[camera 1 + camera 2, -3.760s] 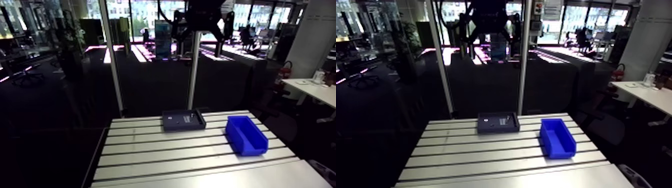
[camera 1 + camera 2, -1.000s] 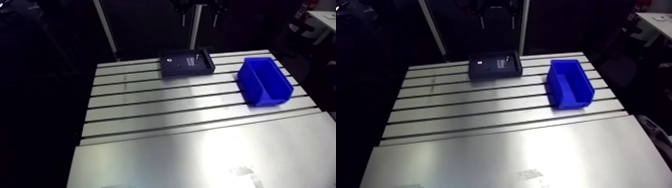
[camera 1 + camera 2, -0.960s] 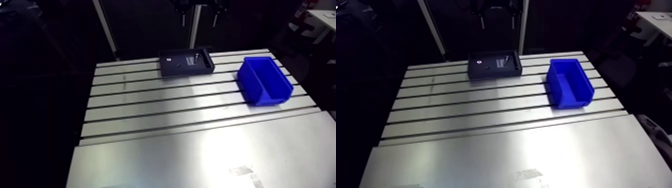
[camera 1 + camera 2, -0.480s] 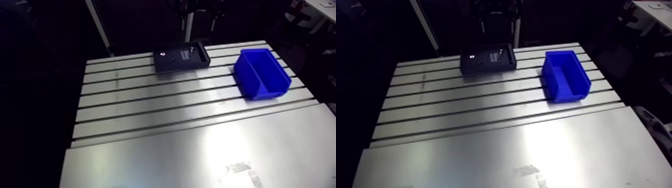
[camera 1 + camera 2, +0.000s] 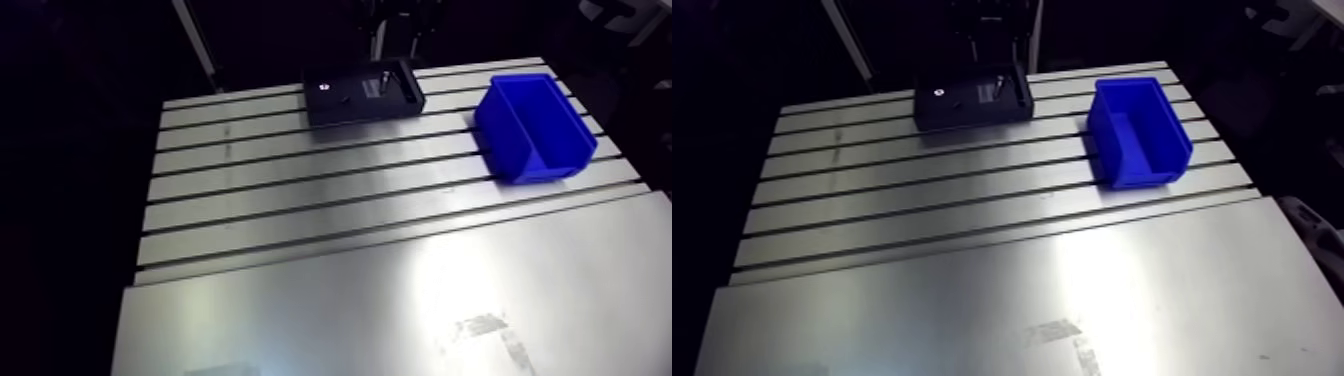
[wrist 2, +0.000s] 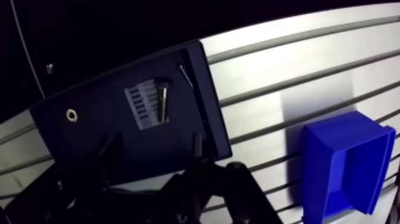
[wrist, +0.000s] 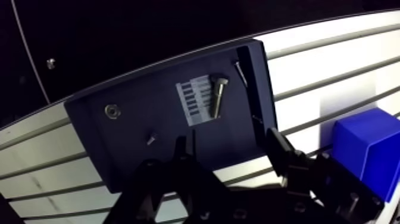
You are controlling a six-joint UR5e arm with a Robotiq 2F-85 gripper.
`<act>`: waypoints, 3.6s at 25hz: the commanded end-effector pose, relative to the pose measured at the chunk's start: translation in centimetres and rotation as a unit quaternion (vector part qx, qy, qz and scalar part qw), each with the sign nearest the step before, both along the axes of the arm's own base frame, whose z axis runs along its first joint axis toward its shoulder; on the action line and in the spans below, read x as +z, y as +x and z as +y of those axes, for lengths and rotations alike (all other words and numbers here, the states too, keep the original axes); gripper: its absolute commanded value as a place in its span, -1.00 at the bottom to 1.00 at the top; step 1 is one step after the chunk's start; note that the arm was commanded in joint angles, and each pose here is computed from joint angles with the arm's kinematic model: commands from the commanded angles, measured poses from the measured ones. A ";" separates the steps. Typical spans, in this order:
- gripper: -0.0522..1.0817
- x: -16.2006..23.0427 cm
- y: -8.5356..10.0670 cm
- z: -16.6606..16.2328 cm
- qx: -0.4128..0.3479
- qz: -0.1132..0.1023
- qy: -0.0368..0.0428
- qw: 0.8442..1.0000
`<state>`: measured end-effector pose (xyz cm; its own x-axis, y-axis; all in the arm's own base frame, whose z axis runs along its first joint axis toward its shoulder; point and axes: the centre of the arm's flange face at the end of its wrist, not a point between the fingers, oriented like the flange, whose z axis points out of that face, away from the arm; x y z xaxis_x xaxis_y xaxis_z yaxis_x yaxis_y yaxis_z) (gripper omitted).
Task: Pick up the M10 bolt from the tray and put it into the blue bin.
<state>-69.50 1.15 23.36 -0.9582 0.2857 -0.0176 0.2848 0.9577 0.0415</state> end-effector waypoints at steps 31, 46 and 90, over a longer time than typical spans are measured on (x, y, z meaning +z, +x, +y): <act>-0.08 -5.8 -0.8 0.2 -0.028 -0.020 -0.004 0.999; 0.04 -6.6 -1.1 0.5 -0.033 -0.023 -0.005 0.999; 0.47 -6.5 -1.3 0.6 -0.038 -0.021 -0.005 0.999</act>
<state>-70.82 1.83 16.91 -0.9314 0.3588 -0.0604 0.3566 0.9332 0.0449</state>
